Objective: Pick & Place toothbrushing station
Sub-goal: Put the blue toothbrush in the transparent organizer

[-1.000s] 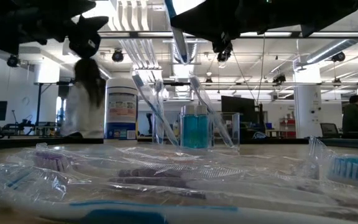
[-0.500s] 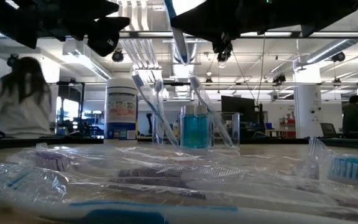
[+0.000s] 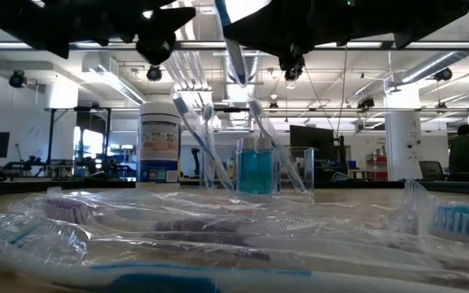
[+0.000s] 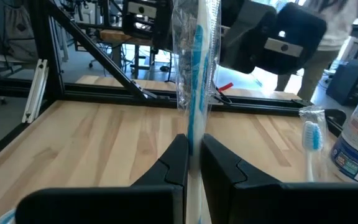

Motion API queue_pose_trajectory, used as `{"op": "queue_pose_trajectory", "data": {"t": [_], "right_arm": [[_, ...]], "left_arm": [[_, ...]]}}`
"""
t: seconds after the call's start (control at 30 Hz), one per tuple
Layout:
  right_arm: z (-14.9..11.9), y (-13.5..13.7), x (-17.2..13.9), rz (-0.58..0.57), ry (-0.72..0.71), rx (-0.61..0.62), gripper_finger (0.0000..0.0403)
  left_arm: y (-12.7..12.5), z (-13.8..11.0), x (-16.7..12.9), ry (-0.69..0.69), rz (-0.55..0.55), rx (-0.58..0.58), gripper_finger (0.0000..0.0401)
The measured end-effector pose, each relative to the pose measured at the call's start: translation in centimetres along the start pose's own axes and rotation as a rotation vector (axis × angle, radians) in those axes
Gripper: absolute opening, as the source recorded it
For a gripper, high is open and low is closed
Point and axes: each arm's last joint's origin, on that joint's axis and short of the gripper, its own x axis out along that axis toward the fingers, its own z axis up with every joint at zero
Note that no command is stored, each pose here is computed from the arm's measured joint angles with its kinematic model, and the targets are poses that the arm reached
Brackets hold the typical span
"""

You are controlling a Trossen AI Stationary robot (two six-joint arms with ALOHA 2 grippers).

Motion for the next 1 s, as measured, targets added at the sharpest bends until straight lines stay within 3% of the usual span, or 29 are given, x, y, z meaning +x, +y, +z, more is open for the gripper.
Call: {"op": "queue_pose_trajectory", "data": {"t": [0.13, 0.4, 1.0], "right_arm": [[0.0, -0.1, 0.0, -0.021, 0.001, 0.033, 0.0020], [0.0, 0.0, 0.0, -0.013, 0.000, 0.023, 0.0023], [0.0, 0.0, 0.0, -0.019, 0.005, 0.024, 0.0024]], "left_arm": [[0.2, 0.5, 1.6, 0.003, 0.011, -0.030, 0.0158], [-0.4, 1.3, 3.9, 0.008, -0.071, 0.024, 0.0158], [-0.4, 1.2, 4.3, -0.003, -0.041, 0.004, 0.0158]]}}
